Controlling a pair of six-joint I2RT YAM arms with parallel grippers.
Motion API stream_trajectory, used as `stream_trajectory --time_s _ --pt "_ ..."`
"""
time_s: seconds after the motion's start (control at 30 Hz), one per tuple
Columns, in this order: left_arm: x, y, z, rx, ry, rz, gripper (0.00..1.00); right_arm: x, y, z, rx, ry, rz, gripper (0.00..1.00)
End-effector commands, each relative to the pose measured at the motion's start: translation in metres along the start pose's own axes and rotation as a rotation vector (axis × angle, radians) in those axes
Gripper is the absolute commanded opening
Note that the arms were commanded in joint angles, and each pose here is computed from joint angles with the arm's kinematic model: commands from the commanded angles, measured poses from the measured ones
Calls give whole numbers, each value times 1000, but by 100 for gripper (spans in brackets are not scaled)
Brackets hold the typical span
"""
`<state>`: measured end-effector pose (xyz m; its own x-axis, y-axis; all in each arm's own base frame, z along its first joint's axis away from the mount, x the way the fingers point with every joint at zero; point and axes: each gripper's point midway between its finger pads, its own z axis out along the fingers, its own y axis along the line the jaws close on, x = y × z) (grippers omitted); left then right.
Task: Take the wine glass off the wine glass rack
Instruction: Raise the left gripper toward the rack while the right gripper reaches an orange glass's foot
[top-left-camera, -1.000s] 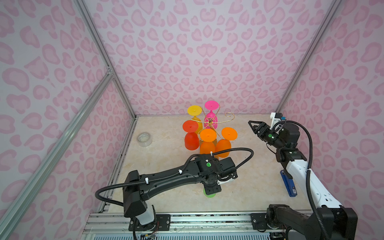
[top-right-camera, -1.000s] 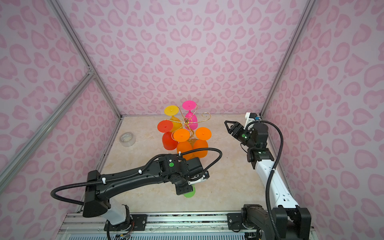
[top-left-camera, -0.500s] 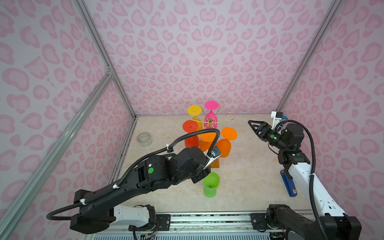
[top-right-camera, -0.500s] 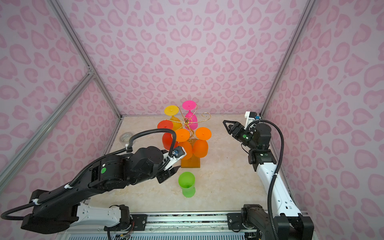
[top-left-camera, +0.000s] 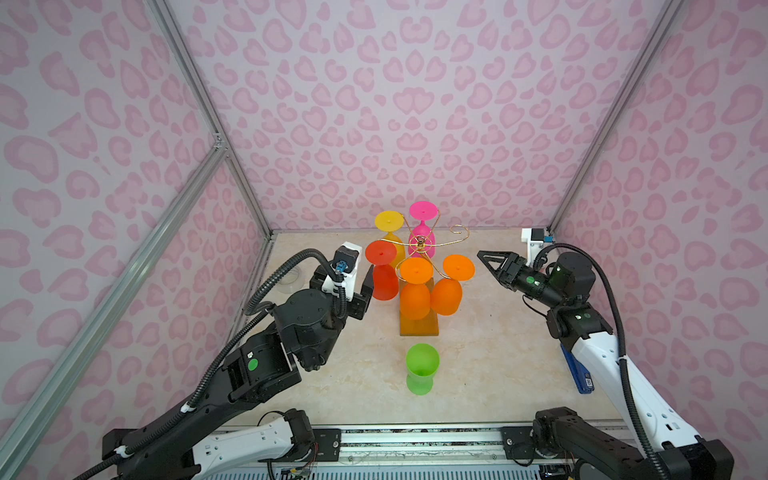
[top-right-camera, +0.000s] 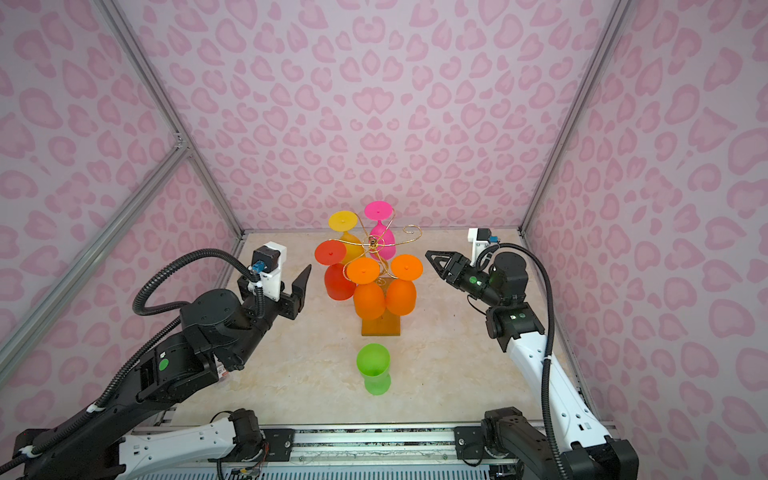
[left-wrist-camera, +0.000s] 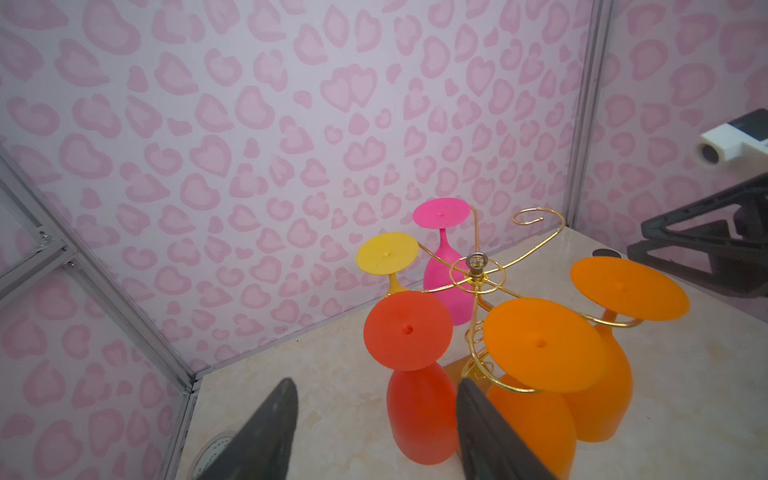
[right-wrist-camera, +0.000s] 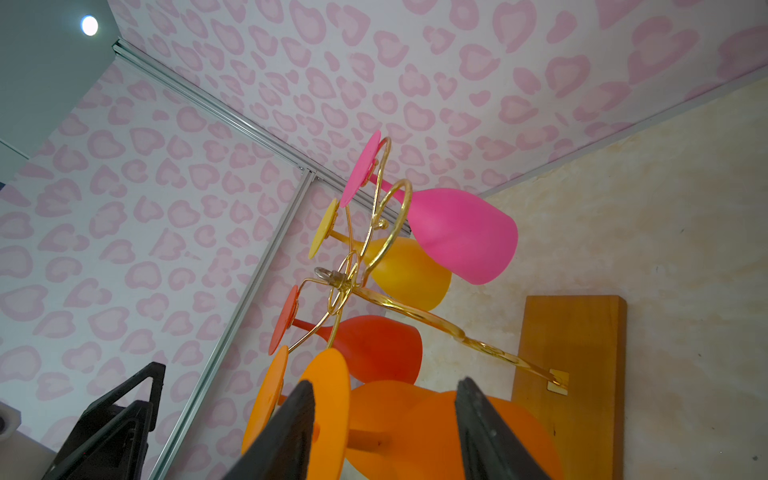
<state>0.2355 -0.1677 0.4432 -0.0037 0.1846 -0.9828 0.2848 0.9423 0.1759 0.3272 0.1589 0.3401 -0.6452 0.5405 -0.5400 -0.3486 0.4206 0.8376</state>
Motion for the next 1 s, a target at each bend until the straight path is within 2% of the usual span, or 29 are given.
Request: stream_trajectory --time_s 0.0,0.33,0.97 --pt "-16 10 1 -20 -66 -50 63 3 11 0 -39 20 5 54" --pt "-4 7 9 -11 -32 -33 64 29 28 9 -74 119 -25 47" --pt "0 4 16 -6 -15 -24 64 35 27 8 -78 129 -16 21"
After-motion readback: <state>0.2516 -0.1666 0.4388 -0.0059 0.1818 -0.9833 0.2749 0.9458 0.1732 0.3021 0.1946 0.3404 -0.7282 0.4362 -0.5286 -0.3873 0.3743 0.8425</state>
